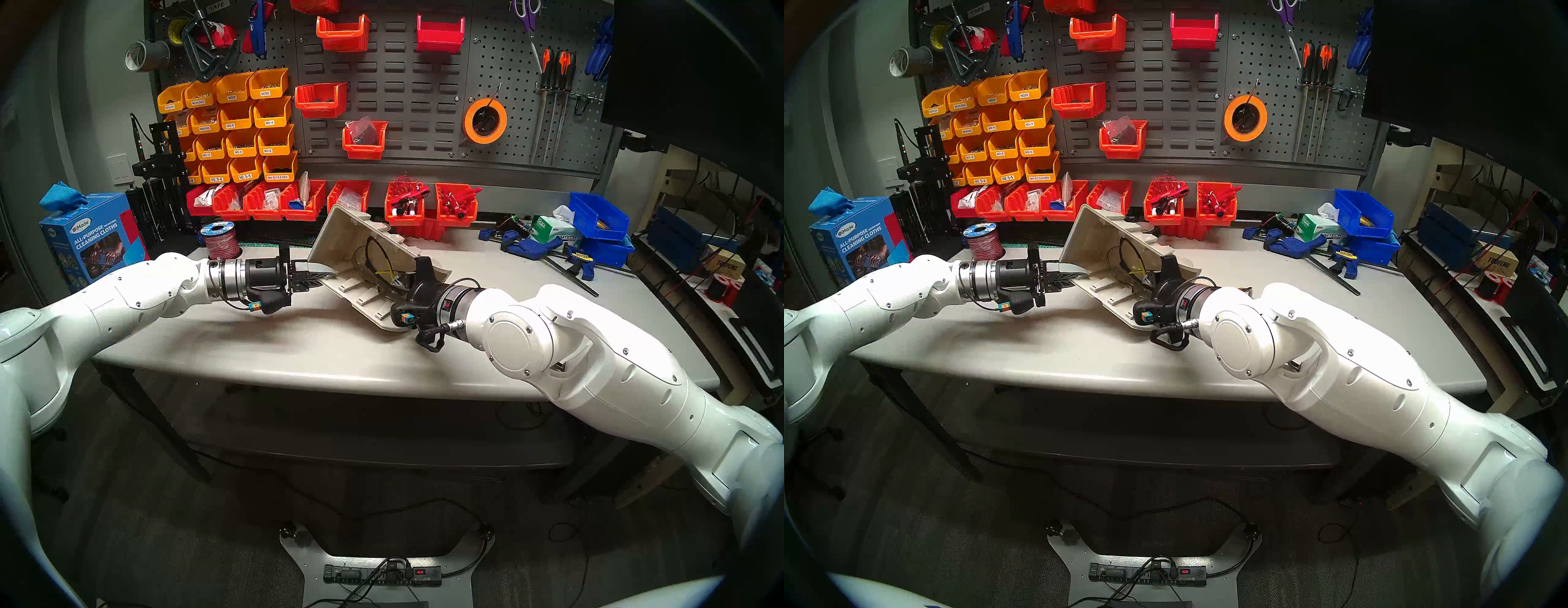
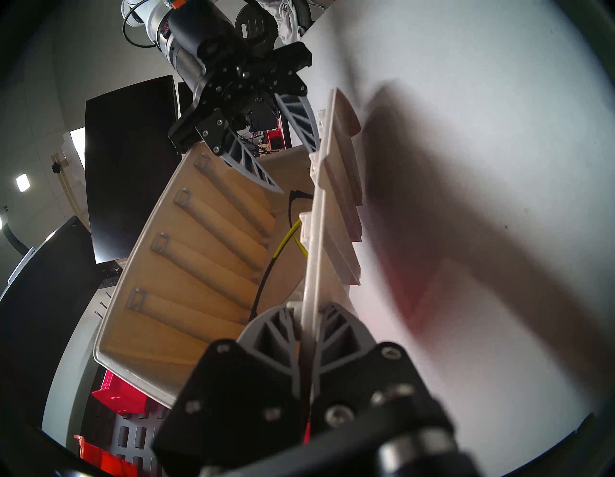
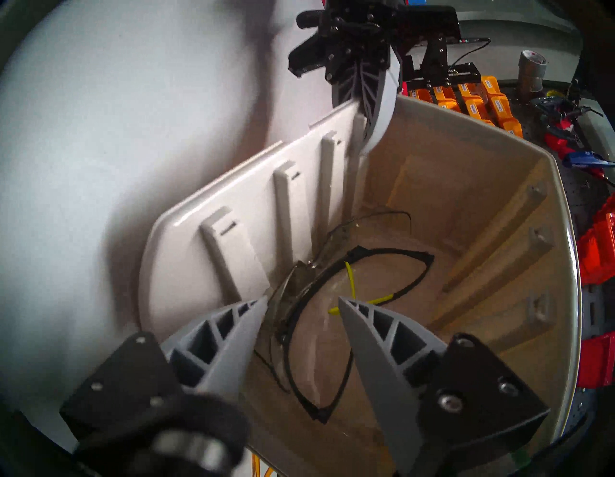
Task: Take out tools from the storage box
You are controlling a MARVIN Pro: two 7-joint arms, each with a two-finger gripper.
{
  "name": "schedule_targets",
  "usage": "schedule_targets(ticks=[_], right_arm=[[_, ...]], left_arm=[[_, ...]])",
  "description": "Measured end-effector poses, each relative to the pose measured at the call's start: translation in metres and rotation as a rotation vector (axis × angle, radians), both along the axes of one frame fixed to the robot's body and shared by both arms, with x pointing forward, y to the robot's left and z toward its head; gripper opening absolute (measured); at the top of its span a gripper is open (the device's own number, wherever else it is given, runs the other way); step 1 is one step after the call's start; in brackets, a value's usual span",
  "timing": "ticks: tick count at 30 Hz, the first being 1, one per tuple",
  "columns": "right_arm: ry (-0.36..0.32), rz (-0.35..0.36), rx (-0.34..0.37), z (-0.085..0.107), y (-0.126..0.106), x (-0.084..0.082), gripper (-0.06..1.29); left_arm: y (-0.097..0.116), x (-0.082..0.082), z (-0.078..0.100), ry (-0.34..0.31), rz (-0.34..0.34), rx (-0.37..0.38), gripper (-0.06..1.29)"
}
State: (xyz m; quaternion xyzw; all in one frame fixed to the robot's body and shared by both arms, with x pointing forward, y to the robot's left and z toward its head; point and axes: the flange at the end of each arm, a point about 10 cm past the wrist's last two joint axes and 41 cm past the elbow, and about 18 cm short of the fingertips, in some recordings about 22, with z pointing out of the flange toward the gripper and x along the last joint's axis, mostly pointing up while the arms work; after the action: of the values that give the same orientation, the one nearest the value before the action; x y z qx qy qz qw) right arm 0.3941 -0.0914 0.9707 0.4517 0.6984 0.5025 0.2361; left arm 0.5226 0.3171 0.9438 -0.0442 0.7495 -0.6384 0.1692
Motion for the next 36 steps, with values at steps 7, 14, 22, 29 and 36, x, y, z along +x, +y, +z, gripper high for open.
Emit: schedule_targets(ticks=[7, 14, 22, 29, 36], right_arm=[[0.007, -0.025, -0.005, -0.001, -0.001, 0.004, 0.62], [0.060, -0.001, -0.045, 0.001, -0.003, 0.001, 0.61], [0.078, 0.030, -0.089, 0.005, -0.005, 0.005, 0.72], [0.068, 0.035, -0.125, 0.005, -0.005, 0.012, 0.82], [0.053, 0.018, -0.152, 0.003, -0.005, 0.020, 0.68]], left_arm=[[0.000, 0.000, -0.001, 0.003, 0.000, 0.003, 0.00], [0.001, 0.000, -0.001, 0.002, 0.001, 0.004, 0.00], [0.002, -0.001, -0.001, 0.003, 0.004, 0.005, 0.00], [0.004, -0.001, -0.001, 0.003, 0.008, 0.006, 0.00], [0.005, 0.000, 0.000, 0.001, 0.011, 0.005, 0.00]])
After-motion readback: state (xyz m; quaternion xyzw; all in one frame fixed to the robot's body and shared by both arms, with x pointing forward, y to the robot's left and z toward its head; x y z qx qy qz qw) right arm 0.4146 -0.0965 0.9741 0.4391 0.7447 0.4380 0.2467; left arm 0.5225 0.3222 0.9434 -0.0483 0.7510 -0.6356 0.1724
